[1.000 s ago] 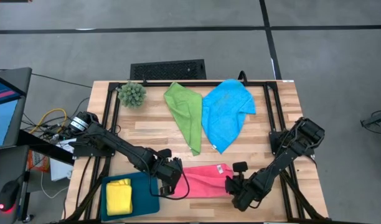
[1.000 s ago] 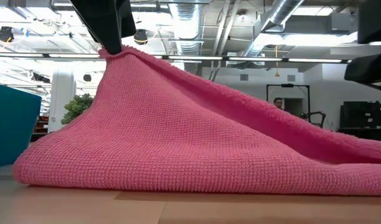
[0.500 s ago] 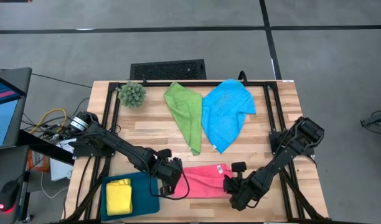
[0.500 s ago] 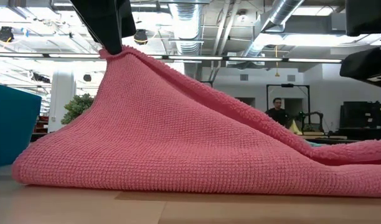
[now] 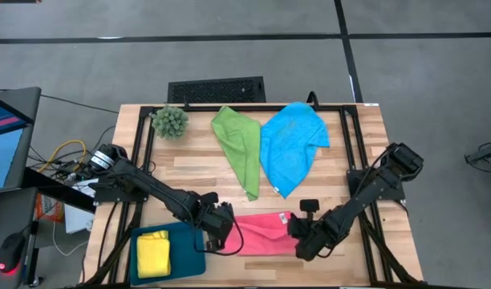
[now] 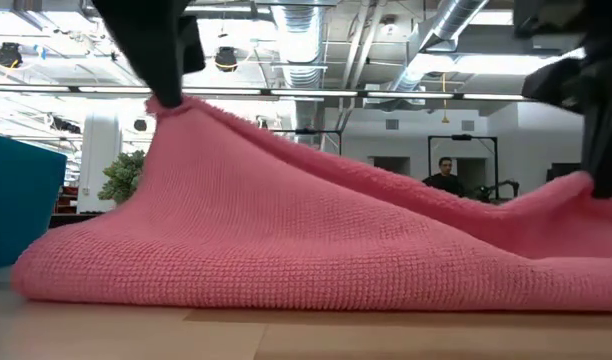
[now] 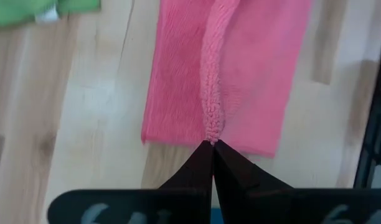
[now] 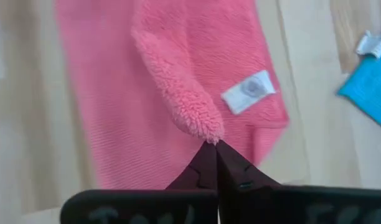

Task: Fold microfiber towels
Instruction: Fold the pink microfiber towel

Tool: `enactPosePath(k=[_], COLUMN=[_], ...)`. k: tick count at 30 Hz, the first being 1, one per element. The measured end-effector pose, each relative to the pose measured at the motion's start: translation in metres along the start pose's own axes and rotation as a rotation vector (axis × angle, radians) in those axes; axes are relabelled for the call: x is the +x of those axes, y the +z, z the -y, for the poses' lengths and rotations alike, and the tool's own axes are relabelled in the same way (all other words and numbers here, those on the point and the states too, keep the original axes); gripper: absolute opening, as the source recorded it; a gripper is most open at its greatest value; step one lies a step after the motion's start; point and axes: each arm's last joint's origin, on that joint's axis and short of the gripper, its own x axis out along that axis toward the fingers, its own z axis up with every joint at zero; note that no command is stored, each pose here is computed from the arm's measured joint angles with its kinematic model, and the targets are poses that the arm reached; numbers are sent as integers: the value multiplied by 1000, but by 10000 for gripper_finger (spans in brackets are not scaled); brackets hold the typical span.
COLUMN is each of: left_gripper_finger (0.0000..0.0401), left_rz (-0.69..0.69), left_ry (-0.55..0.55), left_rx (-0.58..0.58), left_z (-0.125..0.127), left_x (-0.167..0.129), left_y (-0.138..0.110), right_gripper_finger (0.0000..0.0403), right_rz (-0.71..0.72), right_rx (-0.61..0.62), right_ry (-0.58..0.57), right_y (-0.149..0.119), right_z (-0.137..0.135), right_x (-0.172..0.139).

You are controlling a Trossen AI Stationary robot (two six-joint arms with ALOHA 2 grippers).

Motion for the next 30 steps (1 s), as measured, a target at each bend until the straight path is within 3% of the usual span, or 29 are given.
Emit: enactPosePath(k=[23, 30], left_gripper_finger=[0, 0], left_rz=[-8, -49], left_ry=[20, 32], left_rx=[-60, -124], left_z=[-3, -9], left_x=[4, 20], left_y=[-3, -15], right_gripper_finger=[20, 21], right_rz=[-41, -46], right_rx=[66, 93], right_ry=[1, -11], right_y=[4, 9], right_z=[24, 32], right_x=[23, 27])
